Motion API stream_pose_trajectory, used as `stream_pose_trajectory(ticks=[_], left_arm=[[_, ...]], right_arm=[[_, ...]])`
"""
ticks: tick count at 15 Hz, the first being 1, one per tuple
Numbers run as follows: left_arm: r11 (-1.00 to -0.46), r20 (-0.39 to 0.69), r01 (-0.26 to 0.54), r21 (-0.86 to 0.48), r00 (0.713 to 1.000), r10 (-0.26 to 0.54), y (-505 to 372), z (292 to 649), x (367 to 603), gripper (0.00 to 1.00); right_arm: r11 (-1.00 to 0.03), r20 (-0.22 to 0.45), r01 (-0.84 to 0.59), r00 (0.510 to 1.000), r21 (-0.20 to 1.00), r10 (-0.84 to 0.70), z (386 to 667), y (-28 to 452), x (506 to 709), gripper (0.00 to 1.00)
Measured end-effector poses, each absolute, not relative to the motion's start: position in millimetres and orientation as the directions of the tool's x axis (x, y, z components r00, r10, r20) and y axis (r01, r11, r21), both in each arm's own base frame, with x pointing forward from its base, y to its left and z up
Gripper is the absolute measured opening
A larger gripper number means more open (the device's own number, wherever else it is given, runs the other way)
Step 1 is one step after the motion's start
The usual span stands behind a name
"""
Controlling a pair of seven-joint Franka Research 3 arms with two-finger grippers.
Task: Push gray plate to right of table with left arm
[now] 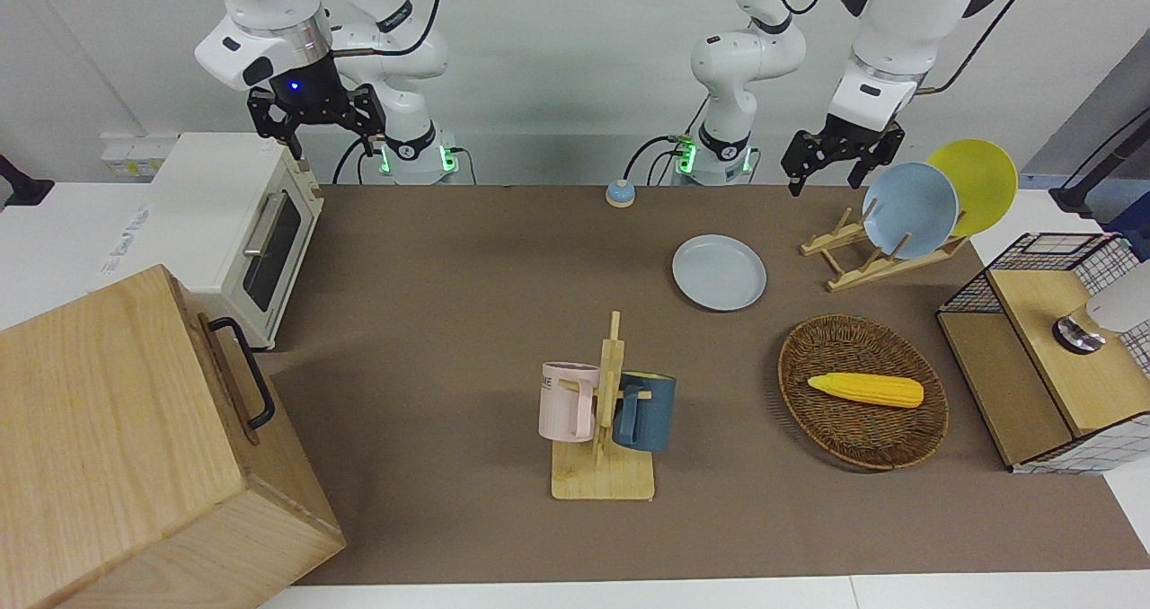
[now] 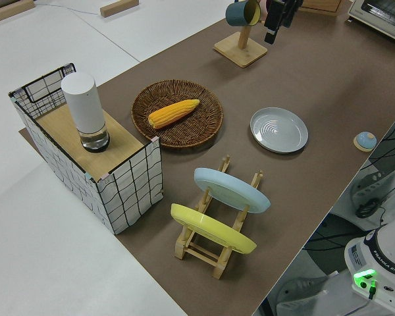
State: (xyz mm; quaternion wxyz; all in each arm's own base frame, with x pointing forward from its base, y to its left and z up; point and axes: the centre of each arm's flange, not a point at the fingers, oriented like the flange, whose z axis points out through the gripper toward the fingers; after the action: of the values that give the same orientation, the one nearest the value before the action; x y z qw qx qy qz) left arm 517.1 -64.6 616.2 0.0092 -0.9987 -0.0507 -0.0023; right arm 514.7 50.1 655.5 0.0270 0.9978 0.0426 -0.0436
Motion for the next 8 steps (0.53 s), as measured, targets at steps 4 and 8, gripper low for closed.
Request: stream_pose_trajectory(ticks=[4, 8], left_arm=[[-0.995, -0.01, 0.097, -0.022, 0.995, 0.097, -66.6, 615.4, 515.1, 1.0], [-0.995, -0.008, 0.099, -0.021, 0.995, 0.099, -65.6, 616.3, 515.2, 1.0]], right_arm=[[-0.995, -0.089, 0.087, 0.993, 0.05, 0.083, 655.5, 50.1, 514.7, 1.0], [-0.995, -0.089, 0.087, 0.993, 0.05, 0.083, 655.5, 50.1, 514.7, 1.0]])
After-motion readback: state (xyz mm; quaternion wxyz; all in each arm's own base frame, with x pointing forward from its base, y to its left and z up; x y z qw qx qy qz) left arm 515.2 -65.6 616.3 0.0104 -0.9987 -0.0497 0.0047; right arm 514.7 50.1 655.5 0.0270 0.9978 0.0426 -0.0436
